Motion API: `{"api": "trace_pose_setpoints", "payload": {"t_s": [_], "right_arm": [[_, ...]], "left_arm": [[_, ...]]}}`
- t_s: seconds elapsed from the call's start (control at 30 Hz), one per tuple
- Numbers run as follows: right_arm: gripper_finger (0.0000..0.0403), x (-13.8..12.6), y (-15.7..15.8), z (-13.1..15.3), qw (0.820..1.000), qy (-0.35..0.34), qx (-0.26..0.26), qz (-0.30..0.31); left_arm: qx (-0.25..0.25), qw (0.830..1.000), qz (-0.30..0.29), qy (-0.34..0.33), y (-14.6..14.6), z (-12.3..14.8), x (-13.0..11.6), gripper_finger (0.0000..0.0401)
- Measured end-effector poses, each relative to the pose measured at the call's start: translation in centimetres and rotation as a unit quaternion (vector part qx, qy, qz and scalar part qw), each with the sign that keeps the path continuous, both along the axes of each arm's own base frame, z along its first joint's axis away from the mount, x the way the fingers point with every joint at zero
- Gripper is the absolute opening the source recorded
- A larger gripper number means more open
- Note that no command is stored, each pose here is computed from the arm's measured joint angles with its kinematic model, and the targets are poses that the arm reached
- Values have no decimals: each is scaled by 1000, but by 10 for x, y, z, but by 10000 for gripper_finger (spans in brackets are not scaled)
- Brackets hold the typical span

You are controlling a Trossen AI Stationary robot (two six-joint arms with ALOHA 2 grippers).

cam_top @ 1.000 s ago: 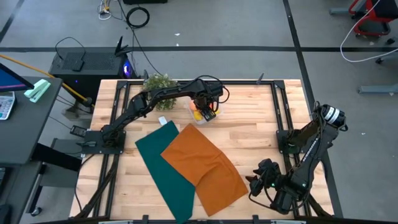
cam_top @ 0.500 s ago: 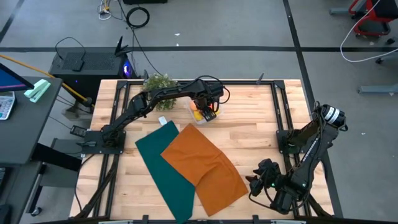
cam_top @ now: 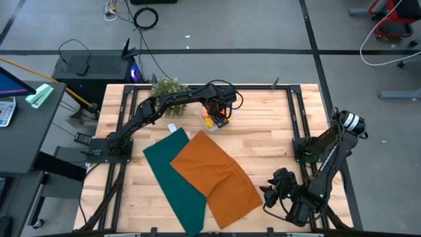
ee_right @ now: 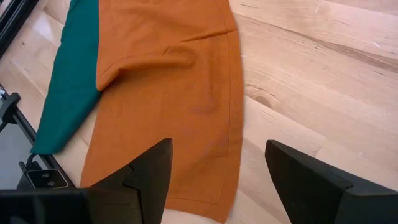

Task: Pick and placing Produce into tupperware
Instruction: Put the red strawberry into the transparent bin, then return to Home Position

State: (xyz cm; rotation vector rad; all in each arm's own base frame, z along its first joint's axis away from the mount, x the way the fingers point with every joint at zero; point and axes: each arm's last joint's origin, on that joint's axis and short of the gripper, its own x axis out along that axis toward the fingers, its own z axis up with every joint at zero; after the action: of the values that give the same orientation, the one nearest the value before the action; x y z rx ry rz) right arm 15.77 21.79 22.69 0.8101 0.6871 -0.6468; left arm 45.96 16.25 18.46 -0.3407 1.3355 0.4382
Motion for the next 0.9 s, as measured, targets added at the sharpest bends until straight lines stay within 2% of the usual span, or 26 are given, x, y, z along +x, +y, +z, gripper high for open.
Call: {"api": "trace_pose_setpoints", "payload": {"t_s": [0.33, 0.6, 0.73, 0.9], "right_arm": [[224, 0, 0, 0, 1000, 0, 0, 0], [224, 0, 0, 0, 1000, 3, -6, 8], [224, 0, 0, 0, 1000, 4, -9, 11], [224, 0, 0, 0, 1000, 4, -10, 12]], "left_arm": [[19, 1000, 3, 3, 1, 9, -3, 247], [34, 999, 5, -33, -2, 44, -11, 221], [39, 998, -3, -58, -10, 63, -13, 159], [38, 991, -38, -125, -31, 87, -7, 27]]}}
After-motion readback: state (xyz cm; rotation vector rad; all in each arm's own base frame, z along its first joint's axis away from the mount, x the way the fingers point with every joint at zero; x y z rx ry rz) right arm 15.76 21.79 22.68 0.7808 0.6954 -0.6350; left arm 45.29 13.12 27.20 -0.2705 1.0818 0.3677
